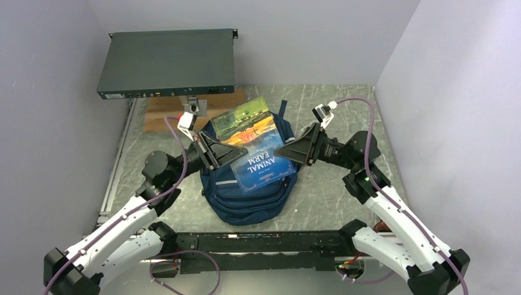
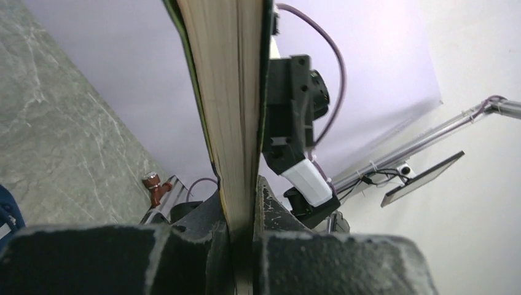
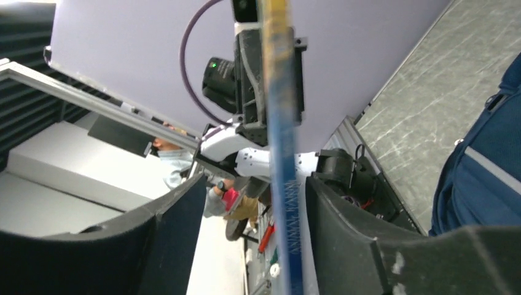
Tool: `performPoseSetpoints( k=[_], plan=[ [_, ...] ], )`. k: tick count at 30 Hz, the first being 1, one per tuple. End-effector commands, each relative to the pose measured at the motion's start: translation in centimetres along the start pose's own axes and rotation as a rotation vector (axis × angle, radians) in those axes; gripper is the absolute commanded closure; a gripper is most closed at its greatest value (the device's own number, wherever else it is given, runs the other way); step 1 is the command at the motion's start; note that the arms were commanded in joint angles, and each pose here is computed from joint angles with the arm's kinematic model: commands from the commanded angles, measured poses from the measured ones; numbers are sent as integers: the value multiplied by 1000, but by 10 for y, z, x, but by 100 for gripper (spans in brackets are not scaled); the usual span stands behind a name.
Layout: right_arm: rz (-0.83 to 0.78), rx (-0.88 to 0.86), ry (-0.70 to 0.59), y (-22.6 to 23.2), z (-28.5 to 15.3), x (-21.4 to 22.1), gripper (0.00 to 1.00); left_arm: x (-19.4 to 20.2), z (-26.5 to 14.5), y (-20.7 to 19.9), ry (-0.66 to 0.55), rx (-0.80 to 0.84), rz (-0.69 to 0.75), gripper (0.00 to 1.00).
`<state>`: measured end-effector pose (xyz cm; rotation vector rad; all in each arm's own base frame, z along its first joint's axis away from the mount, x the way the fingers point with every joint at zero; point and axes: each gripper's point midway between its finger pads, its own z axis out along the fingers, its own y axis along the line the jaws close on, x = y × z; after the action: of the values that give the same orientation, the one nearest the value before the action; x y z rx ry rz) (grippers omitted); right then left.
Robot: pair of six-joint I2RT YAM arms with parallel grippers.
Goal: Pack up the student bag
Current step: Pick up the book from the center of the board.
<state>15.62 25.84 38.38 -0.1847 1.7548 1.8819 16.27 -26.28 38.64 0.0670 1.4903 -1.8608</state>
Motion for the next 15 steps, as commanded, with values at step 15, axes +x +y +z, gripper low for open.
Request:
performPoseSetpoints(
  k=[15],
  plan=[
    [77, -220, -330, 28, 39, 13, 14, -64, -19, -45, -384, 161, 41, 100]
  ],
)
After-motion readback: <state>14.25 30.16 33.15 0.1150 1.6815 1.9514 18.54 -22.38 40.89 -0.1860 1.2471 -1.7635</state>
